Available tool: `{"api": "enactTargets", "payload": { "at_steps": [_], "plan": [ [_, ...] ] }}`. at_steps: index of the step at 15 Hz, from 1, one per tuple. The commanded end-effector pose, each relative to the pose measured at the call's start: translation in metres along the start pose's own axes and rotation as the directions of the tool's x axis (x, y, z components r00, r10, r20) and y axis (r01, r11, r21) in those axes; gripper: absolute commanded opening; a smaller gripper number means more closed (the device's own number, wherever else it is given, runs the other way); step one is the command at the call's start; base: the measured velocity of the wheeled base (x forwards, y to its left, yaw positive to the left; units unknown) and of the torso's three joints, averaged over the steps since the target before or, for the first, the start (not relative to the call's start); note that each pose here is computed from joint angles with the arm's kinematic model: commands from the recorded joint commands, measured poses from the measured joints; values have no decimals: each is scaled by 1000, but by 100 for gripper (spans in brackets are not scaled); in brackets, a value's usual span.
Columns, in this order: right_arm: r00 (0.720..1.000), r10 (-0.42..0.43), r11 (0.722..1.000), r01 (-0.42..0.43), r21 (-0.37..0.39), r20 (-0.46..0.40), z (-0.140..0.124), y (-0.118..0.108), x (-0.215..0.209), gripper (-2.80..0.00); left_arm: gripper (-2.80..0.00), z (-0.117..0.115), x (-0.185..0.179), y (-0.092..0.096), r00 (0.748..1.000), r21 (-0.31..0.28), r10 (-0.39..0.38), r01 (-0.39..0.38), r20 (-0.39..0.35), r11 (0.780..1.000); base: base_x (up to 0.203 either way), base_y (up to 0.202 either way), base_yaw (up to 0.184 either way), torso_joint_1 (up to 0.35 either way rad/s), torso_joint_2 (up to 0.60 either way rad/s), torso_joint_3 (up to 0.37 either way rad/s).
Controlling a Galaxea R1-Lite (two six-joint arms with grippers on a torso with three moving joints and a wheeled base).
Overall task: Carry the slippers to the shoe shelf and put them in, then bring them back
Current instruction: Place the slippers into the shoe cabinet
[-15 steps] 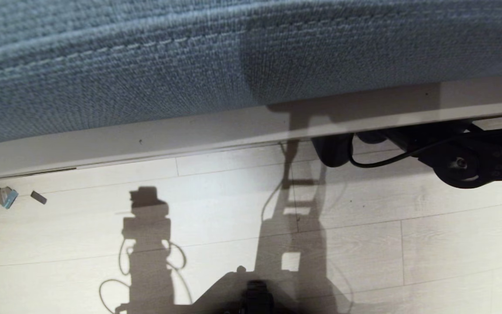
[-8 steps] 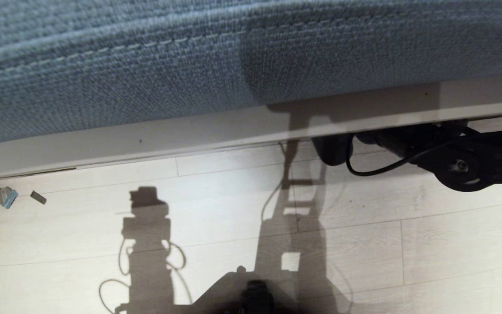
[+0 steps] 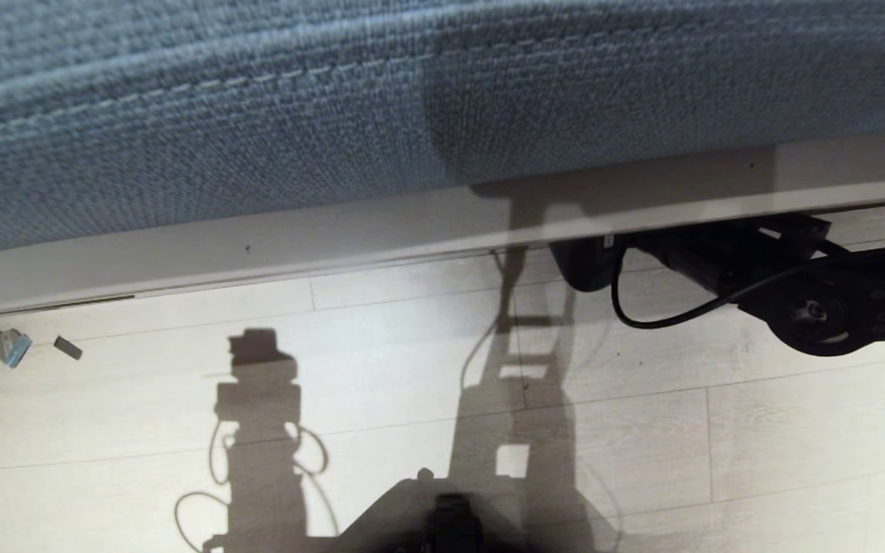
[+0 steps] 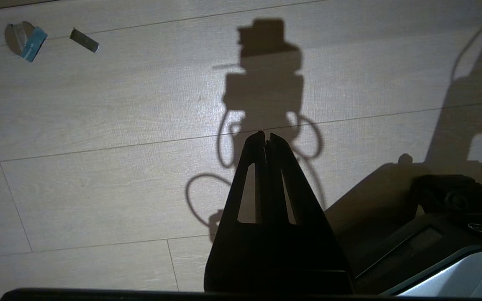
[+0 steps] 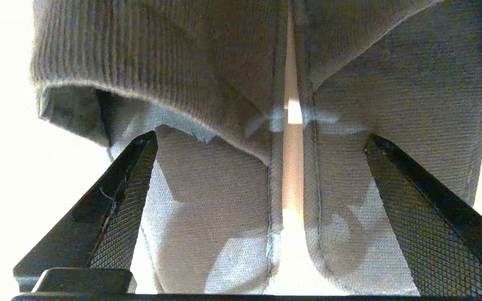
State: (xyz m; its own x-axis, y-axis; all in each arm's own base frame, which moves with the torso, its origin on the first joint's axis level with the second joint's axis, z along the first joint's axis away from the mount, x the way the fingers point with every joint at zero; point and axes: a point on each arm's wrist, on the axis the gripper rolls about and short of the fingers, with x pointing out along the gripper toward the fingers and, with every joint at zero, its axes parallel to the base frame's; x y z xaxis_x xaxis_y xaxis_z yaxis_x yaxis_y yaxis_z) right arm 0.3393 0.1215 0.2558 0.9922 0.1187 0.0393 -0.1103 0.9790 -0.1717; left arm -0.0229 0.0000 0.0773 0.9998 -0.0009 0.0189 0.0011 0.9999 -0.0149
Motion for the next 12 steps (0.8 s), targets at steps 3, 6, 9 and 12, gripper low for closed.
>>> {"api": "enactTargets", "payload": {
  "at_steps": [3,6,9,12],
  "plan": [
    [1000,-3,1000,3,-2,21,9,-5,-15,0,-280,-2,0,0,1000,0,-1,1,-7,1000,0,0,0,0,0,0],
    [1000,10,1000,-10,-10,24,11,-8,-28,0,-280,-2,0,0,1000,1,-1,1,-7,1000,0,0,0,0,0,0],
    [999,39,999,-39,-13,16,10,-3,-38,0,-280,-2,0,0,1000,1,-1,1,-7,1000,0,0,0,0,0,0],
    [997,78,997,-78,-24,-24,-1,6,-52,0,-280,-2,0,0,1000,3,-1,1,-7,1000,0,0,0,0,0,0]
  ]
}}
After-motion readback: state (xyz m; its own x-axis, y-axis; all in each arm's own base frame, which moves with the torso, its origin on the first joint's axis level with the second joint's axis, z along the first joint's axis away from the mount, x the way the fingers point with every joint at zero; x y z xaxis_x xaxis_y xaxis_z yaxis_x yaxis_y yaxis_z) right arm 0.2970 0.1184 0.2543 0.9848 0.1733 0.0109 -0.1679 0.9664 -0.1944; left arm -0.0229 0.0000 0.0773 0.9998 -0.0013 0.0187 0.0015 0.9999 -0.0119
